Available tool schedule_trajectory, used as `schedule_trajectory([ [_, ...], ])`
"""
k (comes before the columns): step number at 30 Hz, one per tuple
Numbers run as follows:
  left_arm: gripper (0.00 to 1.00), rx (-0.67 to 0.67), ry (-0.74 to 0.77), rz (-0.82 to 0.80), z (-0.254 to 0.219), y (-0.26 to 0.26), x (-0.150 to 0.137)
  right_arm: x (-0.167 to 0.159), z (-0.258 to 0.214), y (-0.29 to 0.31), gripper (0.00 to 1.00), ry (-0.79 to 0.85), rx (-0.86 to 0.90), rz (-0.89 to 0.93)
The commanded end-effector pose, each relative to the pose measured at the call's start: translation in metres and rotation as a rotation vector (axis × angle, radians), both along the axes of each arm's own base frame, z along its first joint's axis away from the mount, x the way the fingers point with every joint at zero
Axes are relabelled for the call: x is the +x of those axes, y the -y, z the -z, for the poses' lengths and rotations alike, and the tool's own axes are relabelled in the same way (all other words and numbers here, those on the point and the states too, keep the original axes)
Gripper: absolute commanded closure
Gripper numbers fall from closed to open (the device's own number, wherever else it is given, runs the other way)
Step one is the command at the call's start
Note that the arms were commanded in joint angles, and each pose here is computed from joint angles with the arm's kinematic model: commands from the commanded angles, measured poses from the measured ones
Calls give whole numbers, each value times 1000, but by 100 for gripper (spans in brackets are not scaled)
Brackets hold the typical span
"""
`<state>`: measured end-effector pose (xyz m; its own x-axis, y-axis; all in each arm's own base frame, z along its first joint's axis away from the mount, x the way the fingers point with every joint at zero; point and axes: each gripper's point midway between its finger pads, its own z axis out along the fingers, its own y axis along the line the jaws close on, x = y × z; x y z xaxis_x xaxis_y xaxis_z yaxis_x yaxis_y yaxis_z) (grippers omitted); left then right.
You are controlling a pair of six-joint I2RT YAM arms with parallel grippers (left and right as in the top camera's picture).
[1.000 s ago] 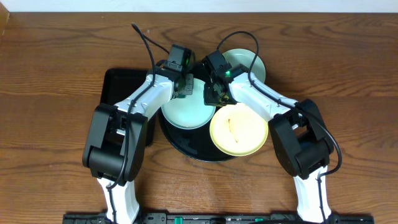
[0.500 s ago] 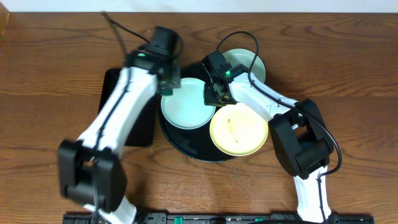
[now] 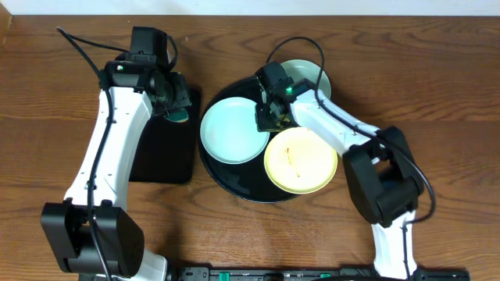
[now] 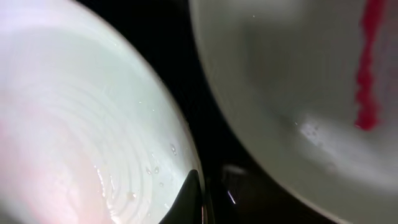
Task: Clean dirty plates on tray and stack at the side
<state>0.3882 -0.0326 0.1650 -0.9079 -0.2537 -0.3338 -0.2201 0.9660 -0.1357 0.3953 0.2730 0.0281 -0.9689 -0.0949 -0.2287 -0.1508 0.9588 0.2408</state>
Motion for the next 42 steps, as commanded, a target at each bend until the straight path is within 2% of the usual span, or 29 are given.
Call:
schedule_trajectory([
  [1, 92, -14, 30, -3, -9, 0, 4, 2, -68, -18, 99, 134, 84, -68],
  [12, 92, -15, 44, -2, -11, 1, 7, 9, -132, 16, 99, 464, -267, -7],
  [23, 92, -16, 47, -2, -11, 1, 8, -17, -197, 16, 99, 867, -718, 85],
  [34, 92, -15, 47, -3, -11, 1, 8, -28, -225, 18, 99, 992, -834, 142],
  [42, 92, -16, 47, -2, -11, 1, 8, -28, -227, 20, 99, 1001, -845, 152],
])
